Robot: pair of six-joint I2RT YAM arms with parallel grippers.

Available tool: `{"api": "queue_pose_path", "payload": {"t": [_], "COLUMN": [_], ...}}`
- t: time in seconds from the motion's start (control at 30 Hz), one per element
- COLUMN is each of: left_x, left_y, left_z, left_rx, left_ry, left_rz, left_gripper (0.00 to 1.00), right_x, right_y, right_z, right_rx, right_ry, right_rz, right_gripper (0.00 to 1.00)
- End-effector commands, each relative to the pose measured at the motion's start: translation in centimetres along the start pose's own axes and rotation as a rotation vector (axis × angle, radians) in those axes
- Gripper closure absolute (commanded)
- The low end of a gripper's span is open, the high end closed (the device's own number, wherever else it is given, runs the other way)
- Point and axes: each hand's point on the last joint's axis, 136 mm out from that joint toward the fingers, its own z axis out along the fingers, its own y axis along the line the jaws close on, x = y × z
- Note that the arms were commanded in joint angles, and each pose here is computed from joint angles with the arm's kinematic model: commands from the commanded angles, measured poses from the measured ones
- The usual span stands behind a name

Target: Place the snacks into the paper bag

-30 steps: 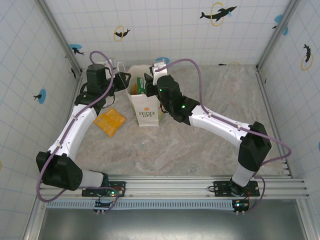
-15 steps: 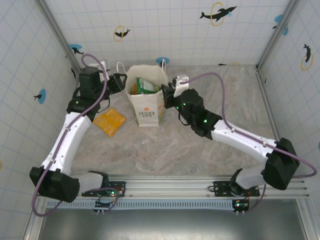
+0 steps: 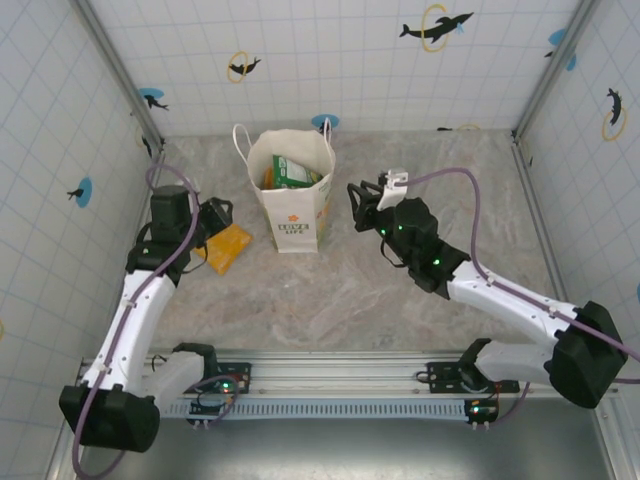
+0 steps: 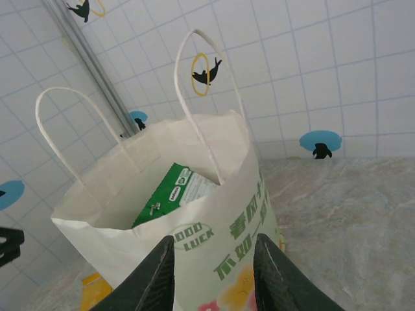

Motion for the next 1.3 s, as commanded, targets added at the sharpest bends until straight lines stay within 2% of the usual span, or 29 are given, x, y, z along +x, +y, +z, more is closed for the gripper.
{"api": "queue_pose_path", "payload": {"t": [0.0,0.23,0.37,0.67,1.0,1.27], "left_x": [2.4,6.8,8.0,9.6,9.8,10.4], "left_y": [2.4,8.7,10.3,13.3,15.3,16.0], "left_z": [0.8,2.7,3.3,4.2,4.8,5.8], "left_rx": [-0.011,-0.041,-0.047,-0.162,-0.247,-0.238], "left_ry": [0.058,0.115,0.110,0.134,0.148,0.174], "left_rz": [-0.121,-0.356,-0.435,-0.426,-0.392,-0.414], "left_gripper": [0.49,0.48,0.49,0.49,0.49,0.50], "right_x": [-0.5,0.6,1.0,1.4,1.7,1.8], "right_y": [-0.1,-1.7,-2.9,-4.4,-5.3,-5.7], "right_z": [-0.6,-1.7,-2.3,-3.1,-3.4,-3.5], "right_rx": [-0.024,-0.005,0.012,0.031,0.048,0.059], "right_ry": [-0.035,-0.029,-0.030,-0.034,-0.037,-0.035], "right_rz": [0.046,0.069,0.082,0.113,0.125,0.127], "right_gripper": [0.65,0.64,0.64,0.64,0.64,0.64]}}
